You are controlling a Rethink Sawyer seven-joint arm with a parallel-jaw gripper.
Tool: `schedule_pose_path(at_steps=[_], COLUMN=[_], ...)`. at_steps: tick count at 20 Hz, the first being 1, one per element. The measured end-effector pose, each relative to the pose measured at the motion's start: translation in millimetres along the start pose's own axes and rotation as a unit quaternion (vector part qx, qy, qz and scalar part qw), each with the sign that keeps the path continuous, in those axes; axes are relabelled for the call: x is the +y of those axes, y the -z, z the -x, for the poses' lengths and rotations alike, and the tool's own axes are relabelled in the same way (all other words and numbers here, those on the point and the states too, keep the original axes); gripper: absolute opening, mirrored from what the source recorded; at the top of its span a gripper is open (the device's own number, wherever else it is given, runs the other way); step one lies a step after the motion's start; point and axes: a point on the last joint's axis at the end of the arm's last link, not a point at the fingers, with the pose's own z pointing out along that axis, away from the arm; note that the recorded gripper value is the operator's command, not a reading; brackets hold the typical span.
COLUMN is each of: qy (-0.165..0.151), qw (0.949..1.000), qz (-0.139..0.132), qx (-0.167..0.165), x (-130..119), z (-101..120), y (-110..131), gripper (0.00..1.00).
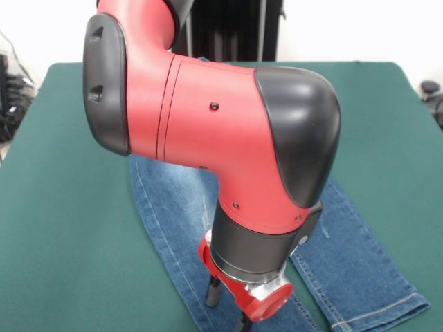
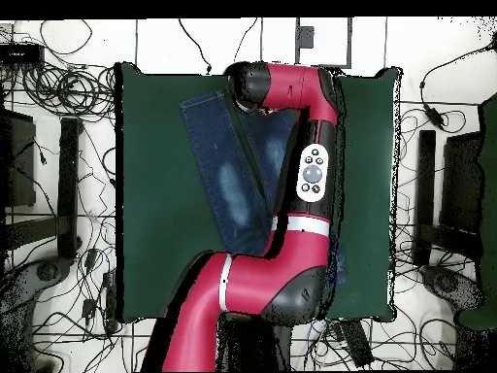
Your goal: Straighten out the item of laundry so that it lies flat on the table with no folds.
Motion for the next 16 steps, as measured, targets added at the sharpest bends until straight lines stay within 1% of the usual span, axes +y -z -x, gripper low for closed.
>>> schedule_pose_path(at_steps=[6,14,16], qy=[-0.002,-0.005,-0.008], qw=[1.0,0.9995,0.9991], qz=[0.009,0.031,0.042], qx=[0.004,0.004,0.005], x=[4.0,13.5,17.0], z=[-2.0,-5.5,-5.7], y=[0.7,1.9,2.5], gripper=[1.0,1.0,1.0])
